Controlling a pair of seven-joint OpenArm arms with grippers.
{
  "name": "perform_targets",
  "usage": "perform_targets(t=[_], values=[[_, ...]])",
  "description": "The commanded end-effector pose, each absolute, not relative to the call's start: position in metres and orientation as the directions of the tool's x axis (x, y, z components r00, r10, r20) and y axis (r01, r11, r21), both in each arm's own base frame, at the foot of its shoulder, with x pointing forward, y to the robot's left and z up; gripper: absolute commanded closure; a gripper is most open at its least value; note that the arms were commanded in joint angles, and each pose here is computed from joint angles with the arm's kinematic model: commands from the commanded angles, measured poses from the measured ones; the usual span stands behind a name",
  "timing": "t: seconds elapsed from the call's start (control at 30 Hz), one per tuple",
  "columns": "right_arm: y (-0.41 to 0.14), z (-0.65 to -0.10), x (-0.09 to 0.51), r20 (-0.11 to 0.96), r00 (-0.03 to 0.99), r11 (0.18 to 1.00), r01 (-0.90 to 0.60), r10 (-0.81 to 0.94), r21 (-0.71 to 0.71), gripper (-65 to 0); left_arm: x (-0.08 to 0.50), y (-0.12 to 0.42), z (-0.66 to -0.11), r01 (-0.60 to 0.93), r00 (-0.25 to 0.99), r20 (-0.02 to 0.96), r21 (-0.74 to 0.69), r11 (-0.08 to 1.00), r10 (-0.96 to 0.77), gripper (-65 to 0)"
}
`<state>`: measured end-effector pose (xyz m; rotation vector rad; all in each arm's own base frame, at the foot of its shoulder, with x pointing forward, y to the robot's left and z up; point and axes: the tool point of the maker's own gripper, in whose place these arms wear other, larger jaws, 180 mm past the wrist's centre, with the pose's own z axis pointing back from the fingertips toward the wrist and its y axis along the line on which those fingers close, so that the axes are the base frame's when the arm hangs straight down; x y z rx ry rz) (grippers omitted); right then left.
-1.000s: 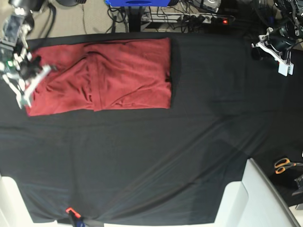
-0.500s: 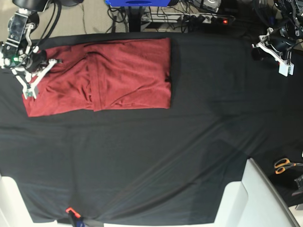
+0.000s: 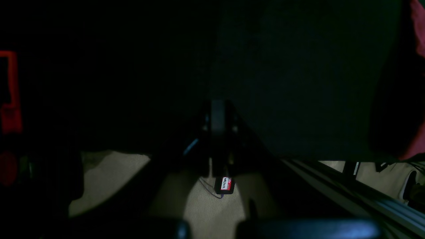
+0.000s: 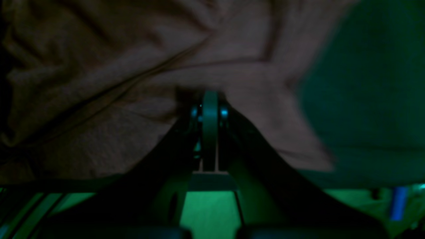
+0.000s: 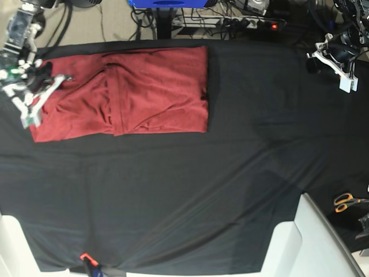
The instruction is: Fold the T-shirt properly
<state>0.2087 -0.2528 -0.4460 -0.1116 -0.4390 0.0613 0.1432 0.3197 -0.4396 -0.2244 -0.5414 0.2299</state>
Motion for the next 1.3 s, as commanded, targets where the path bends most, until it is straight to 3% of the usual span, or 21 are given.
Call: perform_targets(t=[0.0, 0.07, 0.17, 0.3, 0.37, 0.4, 0.53, 0.87, 1.27], values=[[-0.265, -0.427, 0.224, 0.483, 0.871, 0.989, -0.022, 0.091, -0.148, -0.2, 0.149, 0.327, -0.430, -0.144, 0.818, 0.513, -0.257, 0.956, 0.261, 0.0], [-0.277, -0.413, 0.238, 0.541, 0.839, 0.994, -0.002, 0.059, -0.105, -1.2, 0.149, 0.327, -0.430, -0.145, 0.818, 0.511, -0.258, 0.955, 0.262, 0.0], [-0.313, -0.405, 0.236, 0.554, 0.829, 0.995, 0.096, -0.080, 0.000, -11.7, 0.149, 0.327, -0.430, -0.145, 0.818, 0.511, -0.258, 0.955, 0.262, 0.0], [-0.364, -0.411, 0.215, 0.436, 0.839, 0.946, 0.278, -0.324, 0.167, -45.5, 0.143, 0.331, -0.434, -0.141, 0.838, 0.493, -0.218, 0.966, 0.234, 0.0], [-0.369, -0.421, 0.209, 0.376, 0.838, 0.911, 0.304, -0.395, 0.280, -60.3, 0.139, 0.334, -0.439, -0.136, 0.856, 0.474, -0.179, 0.974, 0.206, 0.0], [-0.370, -0.424, 0.209, 0.362, 0.830, 0.890, 0.307, -0.424, 0.337, -64.2, 0.137, 0.336, -0.440, -0.134, 0.863, 0.466, -0.164, 0.977, 0.197, 0.0], [-0.367, -0.440, 0.204, 0.274, 0.796, 0.773, 0.339, -0.539, 0.536, -65.0, 0.134, 0.334, -0.444, -0.136, 0.869, 0.456, -0.155, 0.979, 0.193, 0.0], [-0.317, -0.448, 0.229, 0.260, 0.863, 0.769, 0.203, -0.433, 0.607, -65.0, 0.135, 0.332, -0.444, -0.131, 0.869, 0.456, -0.157, 0.979, 0.190, 0.0], [-0.275, -0.483, 0.210, 0.154, 0.915, 0.751, 0.200, -0.372, 0.629, -65.0, 0.134, 0.333, -0.444, -0.132, 0.869, 0.456, -0.156, 0.979, 0.190, 0.0]])
